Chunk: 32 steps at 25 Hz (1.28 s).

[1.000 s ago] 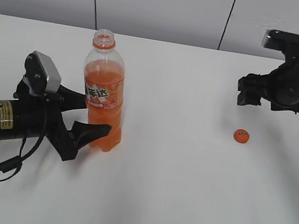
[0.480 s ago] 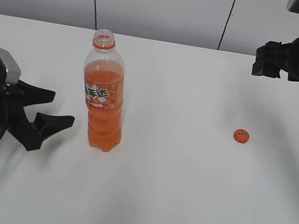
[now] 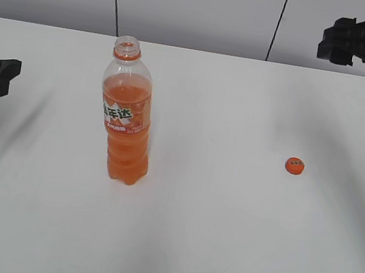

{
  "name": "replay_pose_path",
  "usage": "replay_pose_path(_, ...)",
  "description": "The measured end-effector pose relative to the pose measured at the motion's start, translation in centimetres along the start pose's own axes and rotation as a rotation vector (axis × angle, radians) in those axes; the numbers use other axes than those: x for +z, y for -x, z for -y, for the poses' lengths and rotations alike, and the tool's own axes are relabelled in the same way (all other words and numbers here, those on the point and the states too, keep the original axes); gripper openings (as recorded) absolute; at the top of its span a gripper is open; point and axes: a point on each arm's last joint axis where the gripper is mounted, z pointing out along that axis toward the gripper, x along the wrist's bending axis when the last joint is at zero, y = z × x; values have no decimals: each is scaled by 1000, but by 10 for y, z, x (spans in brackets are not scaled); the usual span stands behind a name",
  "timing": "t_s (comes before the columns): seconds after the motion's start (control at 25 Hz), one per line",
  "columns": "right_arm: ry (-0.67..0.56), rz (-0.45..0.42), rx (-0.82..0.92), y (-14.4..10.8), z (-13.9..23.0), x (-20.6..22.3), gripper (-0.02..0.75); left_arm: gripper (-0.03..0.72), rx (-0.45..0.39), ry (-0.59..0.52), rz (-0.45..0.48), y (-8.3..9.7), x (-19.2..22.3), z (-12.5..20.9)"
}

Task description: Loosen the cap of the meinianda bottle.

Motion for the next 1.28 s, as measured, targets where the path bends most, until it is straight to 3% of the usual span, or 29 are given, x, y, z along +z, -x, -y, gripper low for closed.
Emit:
replay_pose_path(0.28, 74, 12, -37, 0, -32, -13, 589, 533, 9, -341, -154, -29, 11, -19)
replay_pose_path(0.6, -100, 104, -91, 7, -58, -41, 589, 531, -85, -658, -311, -59, 3, -79)
replay_pose_path(0.68, -157, 127, -80, 12, -61, -49, 589, 531, -88, -711, -297, -61, -2, -94)
replay_pose_path(0.88, -280, 172, -35, 37, -61, -63, 589, 529, -118, -720, -182, -56, -7, -127)
replay_pose_path(1.08, -448, 81, 17, 56, -48, -72, 589, 528, -127, -768, -117, -50, -14, -132)
replay_pose_path(1.28, -484, 55, 25, 63, -45, -74, 589, 528, -144, -881, -84, -46, -23, -126)
